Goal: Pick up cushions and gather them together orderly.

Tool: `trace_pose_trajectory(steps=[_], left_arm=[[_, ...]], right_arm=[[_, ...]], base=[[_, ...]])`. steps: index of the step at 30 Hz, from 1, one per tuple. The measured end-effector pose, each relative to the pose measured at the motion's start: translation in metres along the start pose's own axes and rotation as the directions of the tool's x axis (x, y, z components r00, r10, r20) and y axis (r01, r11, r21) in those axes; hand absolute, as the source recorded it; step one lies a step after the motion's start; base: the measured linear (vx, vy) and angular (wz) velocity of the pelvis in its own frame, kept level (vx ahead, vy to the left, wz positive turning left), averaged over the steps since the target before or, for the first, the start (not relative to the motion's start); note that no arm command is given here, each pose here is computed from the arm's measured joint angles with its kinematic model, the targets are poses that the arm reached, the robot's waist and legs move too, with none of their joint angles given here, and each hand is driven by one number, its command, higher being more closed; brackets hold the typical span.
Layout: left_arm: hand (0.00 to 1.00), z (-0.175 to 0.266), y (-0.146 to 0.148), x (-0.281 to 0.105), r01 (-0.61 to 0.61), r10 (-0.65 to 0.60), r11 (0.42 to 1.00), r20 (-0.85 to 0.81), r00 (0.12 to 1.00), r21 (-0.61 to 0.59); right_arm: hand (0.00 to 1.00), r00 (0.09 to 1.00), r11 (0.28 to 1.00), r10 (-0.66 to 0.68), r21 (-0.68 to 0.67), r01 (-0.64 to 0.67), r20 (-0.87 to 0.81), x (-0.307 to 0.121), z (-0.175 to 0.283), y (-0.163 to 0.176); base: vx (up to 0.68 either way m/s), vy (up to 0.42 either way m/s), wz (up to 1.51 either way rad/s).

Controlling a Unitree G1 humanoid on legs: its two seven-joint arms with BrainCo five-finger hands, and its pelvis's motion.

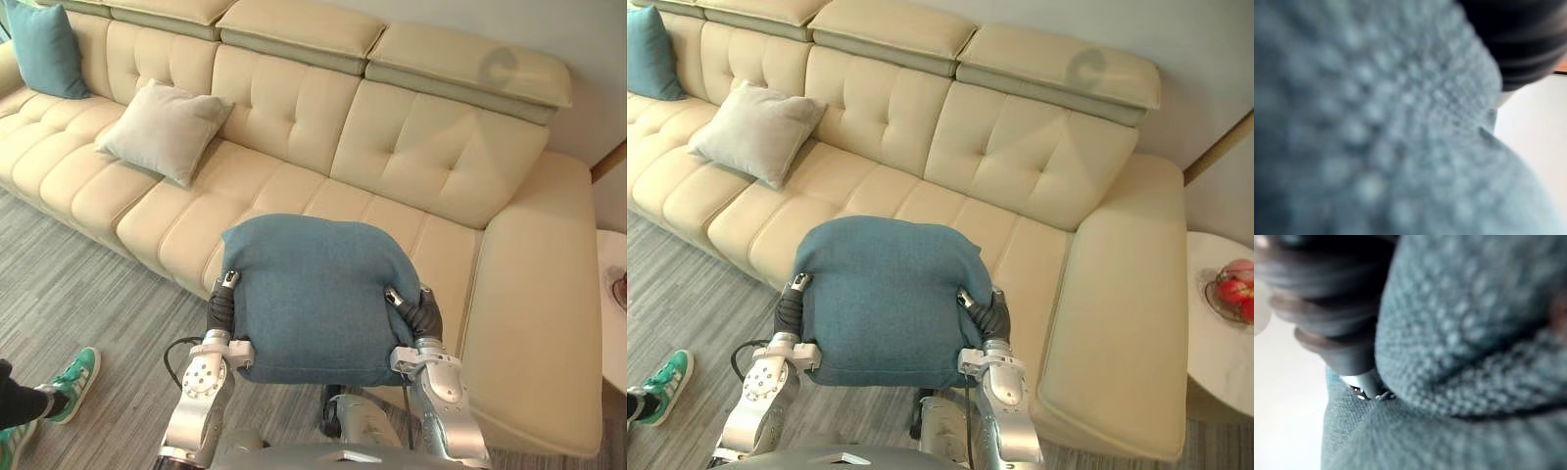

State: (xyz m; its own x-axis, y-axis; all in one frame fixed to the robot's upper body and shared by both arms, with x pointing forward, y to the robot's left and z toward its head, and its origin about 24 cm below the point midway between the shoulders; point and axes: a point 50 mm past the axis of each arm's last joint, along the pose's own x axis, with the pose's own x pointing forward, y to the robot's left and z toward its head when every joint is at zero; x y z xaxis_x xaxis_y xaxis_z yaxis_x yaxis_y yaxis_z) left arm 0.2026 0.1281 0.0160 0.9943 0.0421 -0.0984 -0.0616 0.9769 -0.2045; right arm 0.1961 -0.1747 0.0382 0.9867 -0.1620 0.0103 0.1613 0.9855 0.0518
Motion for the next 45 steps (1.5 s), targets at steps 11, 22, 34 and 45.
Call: trace_pose_trajectory(steps=[11,22,34,45], left_arm=[[1.0,0.012,-0.006,-0.002,-0.003,0.005,0.999,0.056,0.998,-0.047],[1.0,0.007,0.01,-0.007,-0.047,0.047,0.999,0.031,0.998,-0.009],[1.0,0.014,0.012,0.001,-0.053,0.053,0.999,0.063,0.997,0.001],[1.0,0.102,-0.014,0.079,-0.086,0.071,0.996,0.38,0.922,0.022]], right_arm=[[1.0,0.996,1.0,0.013,-0.021,-0.011,0.09,0.001,0.02,0.0],[1.0,1.0,1.0,0.019,0.021,-0.019,0.001,-0.002,-0.001,0.015],[1.0,0.998,0.998,0.059,0.028,-0.059,-0.019,0.013,-0.008,0.023],[1.0,0.962,0.994,0.011,0.102,-0.04,0.274,0.088,0.071,0.056]], base=[[0.32,0.167,-0.57],[-0.01,0.16,-0.58],[-0.06,0.023,-0.71],[-0.05,-0.06,0.17]])
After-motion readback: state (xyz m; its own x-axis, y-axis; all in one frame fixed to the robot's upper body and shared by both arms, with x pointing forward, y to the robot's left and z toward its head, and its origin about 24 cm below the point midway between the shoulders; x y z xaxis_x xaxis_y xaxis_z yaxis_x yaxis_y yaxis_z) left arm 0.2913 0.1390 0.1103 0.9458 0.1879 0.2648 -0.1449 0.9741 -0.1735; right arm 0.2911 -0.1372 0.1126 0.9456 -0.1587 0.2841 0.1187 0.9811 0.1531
